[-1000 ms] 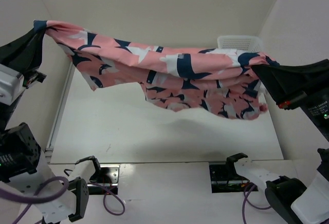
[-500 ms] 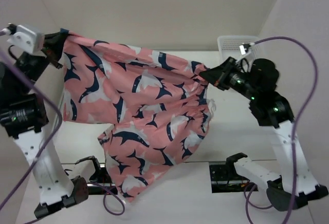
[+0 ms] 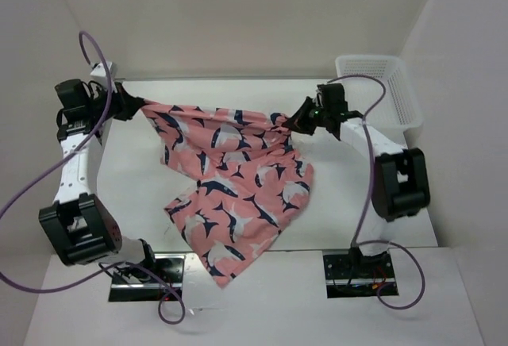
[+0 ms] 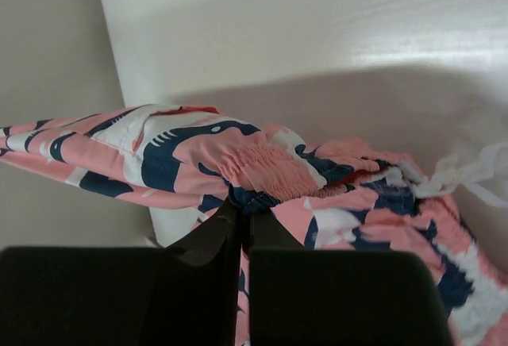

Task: Fold and stack the shorts
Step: Flatten the shorts out, then fold the shorts

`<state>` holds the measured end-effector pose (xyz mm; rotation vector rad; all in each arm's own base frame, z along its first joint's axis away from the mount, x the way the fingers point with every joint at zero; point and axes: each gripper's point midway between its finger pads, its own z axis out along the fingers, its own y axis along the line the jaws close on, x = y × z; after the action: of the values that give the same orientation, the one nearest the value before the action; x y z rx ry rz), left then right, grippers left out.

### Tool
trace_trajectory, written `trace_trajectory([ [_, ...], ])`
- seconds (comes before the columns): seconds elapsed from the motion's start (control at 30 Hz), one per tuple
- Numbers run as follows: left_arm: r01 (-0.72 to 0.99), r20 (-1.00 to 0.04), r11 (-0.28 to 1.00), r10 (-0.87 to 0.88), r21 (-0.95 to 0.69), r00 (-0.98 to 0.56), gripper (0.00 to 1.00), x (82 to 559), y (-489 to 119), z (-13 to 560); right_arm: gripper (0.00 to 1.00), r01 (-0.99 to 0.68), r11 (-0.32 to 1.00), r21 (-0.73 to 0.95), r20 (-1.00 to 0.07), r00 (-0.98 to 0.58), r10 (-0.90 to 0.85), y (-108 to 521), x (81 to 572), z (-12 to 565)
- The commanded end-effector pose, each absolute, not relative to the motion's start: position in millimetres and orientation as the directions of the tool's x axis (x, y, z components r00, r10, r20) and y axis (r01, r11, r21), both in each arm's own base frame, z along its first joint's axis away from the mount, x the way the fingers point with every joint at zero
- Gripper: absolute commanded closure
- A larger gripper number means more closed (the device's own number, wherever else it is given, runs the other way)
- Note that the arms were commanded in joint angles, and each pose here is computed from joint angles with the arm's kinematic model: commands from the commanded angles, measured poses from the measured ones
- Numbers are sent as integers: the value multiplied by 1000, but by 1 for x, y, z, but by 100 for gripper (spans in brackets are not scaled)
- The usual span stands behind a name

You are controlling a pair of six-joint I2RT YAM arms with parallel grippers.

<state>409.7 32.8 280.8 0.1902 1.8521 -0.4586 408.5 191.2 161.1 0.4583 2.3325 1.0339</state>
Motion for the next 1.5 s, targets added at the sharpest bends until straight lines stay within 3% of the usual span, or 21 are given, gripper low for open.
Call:
trace_trajectory([
  [0.0,298,-983,952,-14,-68,-181,100,445,67,304,100,-19,652,758,-462,-721,516,186,475,186],
  [0.03,290,-985,955,-11,-62,-174,100,450,70,307,100,21,659,752,-428,-745,512,188,486,161],
  [0.23,280,-988,959,-2,-46,-156,100,469,80,315,100,-11,649,761,-430,-757,492,204,547,162],
  [0.4,283,-989,958,1,-41,-147,100,467,79,319,100,-31,639,769,-435,-759,486,211,576,168],
  [0.43,283,-989,958,1,-41,-147,100,467,79,319,100,-77,628,775,-468,-738,486,215,588,193],
  [0.5,308,-990,951,4,-39,-138,100,469,76,321,100,-37,631,775,-412,-786,461,219,592,171],
  [0.53,318,-991,947,4,-40,-136,100,469,74,324,100,-77,624,778,-442,-773,456,227,597,193],
  [0.83,391,-987,918,-5,-69,-162,100,417,33,327,100,-134,638,759,-491,-760,425,219,560,225],
  [1.13,611,-997,792,48,-1,-65,100,340,-84,347,100,-147,614,775,-473,-780,410,188,539,236],
  [1.47,705,-987,708,83,-37,-135,100,272,-144,286,100,-68,649,758,-425,-806,412,135,501,208],
])
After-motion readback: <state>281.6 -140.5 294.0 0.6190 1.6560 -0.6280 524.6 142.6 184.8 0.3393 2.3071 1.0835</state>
